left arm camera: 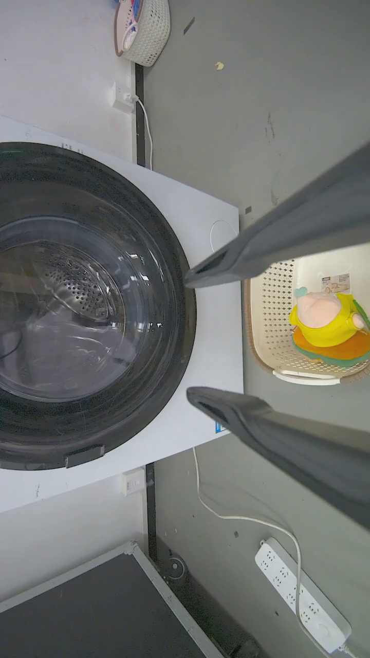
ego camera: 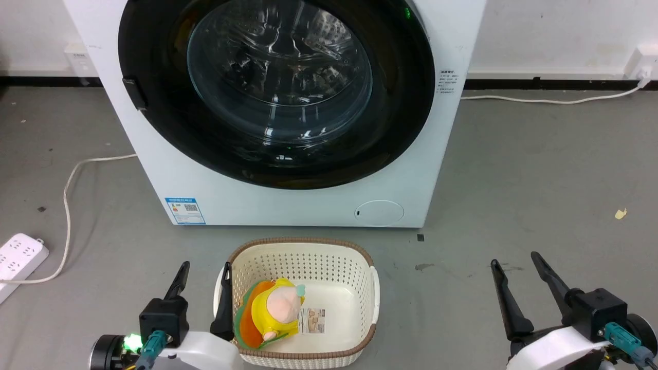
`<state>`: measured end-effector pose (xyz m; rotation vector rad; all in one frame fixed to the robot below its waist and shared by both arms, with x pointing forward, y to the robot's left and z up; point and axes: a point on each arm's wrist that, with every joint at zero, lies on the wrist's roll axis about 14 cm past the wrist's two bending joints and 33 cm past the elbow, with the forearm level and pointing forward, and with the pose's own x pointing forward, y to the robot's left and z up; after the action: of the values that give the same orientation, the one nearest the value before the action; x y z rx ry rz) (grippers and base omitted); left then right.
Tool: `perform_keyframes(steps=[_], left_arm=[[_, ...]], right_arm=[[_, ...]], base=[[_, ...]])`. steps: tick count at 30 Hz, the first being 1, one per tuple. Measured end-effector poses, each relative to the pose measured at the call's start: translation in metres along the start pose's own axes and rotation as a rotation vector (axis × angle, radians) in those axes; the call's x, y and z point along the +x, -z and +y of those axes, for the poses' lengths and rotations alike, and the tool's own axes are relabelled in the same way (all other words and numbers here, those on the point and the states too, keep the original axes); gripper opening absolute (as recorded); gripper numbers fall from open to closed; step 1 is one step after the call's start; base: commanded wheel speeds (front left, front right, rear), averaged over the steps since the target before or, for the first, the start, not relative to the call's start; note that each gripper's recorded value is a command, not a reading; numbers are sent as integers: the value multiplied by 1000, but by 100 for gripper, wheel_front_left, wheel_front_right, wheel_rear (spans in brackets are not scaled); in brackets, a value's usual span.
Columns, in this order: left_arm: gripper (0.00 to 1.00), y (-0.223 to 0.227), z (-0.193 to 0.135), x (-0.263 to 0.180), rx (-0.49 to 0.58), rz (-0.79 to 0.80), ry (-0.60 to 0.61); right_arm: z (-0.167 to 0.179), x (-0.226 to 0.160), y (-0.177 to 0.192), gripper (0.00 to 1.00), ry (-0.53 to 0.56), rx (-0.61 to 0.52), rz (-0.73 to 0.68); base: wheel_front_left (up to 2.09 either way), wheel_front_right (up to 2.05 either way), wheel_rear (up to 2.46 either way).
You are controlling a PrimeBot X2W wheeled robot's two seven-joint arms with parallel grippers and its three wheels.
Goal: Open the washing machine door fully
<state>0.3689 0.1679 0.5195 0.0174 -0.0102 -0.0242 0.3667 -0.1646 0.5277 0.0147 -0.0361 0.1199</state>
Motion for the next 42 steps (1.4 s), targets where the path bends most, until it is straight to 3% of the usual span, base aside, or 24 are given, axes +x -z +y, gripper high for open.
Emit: perform_keyframes(steps=[14,25,26,27,42], left_arm=[[100,9,-2,11,-8,11,10],[100,14,0,20,-11,15,5],[100,15,1,21,-12,13,4],[100,15,1,21,-12,13,4],[100,25,4,34,-24,24,-5]], right_arm=[[2,34,-11,100,-41,21,-41],[2,75,-25,100,-58,132,-73],[2,79,-25,36,-57,144,-71],[2,79,-25,0,-57,144,-71],[-11,152,-39,0,-27,345,-83]], base=[[0,0,0],[0,0,0],[0,0,0],[0,0,0],[0,0,0]])
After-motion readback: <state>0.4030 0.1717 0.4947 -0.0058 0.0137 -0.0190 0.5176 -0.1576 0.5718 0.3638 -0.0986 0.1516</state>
